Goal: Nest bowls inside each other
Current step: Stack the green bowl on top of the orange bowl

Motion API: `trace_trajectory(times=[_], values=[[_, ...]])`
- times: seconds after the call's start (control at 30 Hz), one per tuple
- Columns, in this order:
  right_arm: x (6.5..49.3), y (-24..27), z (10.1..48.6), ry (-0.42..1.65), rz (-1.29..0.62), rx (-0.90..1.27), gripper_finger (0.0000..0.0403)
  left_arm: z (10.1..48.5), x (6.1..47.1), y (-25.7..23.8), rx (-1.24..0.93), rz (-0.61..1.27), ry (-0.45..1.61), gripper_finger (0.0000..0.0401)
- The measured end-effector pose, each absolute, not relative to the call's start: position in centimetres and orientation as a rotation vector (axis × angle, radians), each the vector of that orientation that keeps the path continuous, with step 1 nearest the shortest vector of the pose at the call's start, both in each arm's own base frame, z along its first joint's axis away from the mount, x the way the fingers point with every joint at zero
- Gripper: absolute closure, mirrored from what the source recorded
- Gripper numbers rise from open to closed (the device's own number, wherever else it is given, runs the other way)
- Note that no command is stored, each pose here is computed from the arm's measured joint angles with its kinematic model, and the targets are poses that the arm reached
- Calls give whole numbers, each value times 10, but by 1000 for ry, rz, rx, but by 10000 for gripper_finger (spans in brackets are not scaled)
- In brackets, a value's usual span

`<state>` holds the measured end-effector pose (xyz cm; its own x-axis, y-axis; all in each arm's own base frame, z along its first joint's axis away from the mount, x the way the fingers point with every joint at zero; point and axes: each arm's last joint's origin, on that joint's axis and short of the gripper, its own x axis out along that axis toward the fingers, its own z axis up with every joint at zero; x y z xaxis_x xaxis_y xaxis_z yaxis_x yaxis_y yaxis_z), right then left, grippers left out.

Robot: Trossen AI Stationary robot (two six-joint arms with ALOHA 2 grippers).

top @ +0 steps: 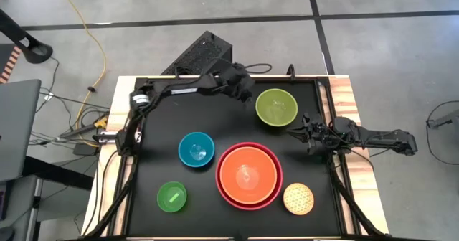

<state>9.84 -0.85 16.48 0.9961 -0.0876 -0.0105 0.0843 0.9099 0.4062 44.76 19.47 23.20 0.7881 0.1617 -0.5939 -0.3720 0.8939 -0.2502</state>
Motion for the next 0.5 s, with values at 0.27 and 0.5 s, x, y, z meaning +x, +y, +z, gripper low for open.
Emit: trace_trajectory(times=[0.27,0.5], values=[[98,-9,165,-8,-88,418,365,223,479,211,-346,365,733,291],[98,-8,165,-8,-88,418,365,218,488,215,-365,403,752,269]])
